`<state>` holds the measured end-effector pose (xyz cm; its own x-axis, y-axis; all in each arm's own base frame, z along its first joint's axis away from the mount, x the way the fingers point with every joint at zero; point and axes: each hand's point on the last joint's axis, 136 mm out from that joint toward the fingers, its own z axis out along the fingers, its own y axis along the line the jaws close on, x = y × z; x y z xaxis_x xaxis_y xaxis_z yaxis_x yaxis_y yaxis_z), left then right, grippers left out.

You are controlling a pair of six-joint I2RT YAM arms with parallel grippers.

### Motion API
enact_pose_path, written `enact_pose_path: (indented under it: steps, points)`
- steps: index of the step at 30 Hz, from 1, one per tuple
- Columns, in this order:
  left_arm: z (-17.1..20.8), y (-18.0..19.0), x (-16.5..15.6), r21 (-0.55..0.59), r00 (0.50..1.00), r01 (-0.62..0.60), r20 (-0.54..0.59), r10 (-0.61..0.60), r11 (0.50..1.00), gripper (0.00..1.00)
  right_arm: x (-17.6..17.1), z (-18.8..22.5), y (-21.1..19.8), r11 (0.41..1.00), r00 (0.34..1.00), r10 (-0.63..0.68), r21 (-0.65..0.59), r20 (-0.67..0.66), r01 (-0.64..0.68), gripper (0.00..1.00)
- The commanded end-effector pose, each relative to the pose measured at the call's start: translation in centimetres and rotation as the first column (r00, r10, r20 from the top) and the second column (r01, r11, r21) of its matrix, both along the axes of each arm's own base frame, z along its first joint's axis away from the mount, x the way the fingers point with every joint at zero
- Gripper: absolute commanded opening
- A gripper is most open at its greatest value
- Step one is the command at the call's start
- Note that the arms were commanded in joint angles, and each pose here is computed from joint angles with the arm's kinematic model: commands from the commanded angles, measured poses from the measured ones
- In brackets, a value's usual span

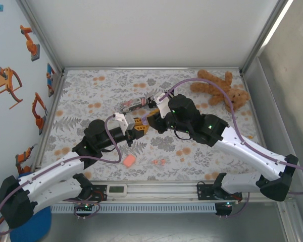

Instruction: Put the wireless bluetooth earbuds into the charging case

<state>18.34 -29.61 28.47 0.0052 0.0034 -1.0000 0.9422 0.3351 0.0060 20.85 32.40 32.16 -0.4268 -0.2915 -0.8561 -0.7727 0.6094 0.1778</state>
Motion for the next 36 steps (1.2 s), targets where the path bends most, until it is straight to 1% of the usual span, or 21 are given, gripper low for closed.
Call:
enact_pose_path:
  steps: [1, 11, 17, 22, 24, 30, 36]
  points:
    - [2.9, 0.1, -0.5, -0.064, 0.999, 0.014, 0.053, -0.010, 0.998, 0.00, -0.4, -0.4, 0.7, 1.000, 1.000, 0.019, 0.007, -0.023, -0.019, 0.20]
    - [2.7, 0.1, -0.5, -0.059, 0.999, 0.015, 0.050, -0.012, 0.998, 0.00, 0.0, 0.3, 0.0, 1.000, 1.000, -0.011, -0.002, 0.004, 0.011, 0.23]
    - [2.6, 0.1, -0.6, -0.057, 0.999, 0.021, 0.044, -0.019, 0.998, 0.00, 0.1, 1.1, -0.2, 1.000, 1.000, -0.020, 0.003, 0.017, 0.020, 0.35]
    - [2.3, 0.1, -0.6, -0.052, 0.999, 0.021, 0.039, -0.019, 0.998, 0.00, 0.3, 2.5, -0.5, 0.999, 0.999, -0.032, 0.014, 0.043, 0.032, 0.39]
    - [2.2, 0.2, -0.7, -0.051, 0.999, 0.021, 0.035, -0.019, 0.999, 0.00, 0.4, 3.2, -0.9, 0.999, 0.997, -0.044, 0.021, 0.062, 0.042, 0.43]
    - [2.1, 0.4, -0.8, -0.045, 0.999, 0.017, 0.030, -0.016, 0.999, 0.00, 0.6, 4.6, -2.1, 0.996, 0.992, -0.074, 0.047, 0.098, 0.069, 0.60]
    - [2.0, 0.7, -0.9, -0.042, 1.000, 0.006, 0.028, -0.004, 0.999, 0.00, 1.1, 4.5, -2.8, 0.994, 0.997, -0.060, 0.092, 0.058, 0.055, 0.74]
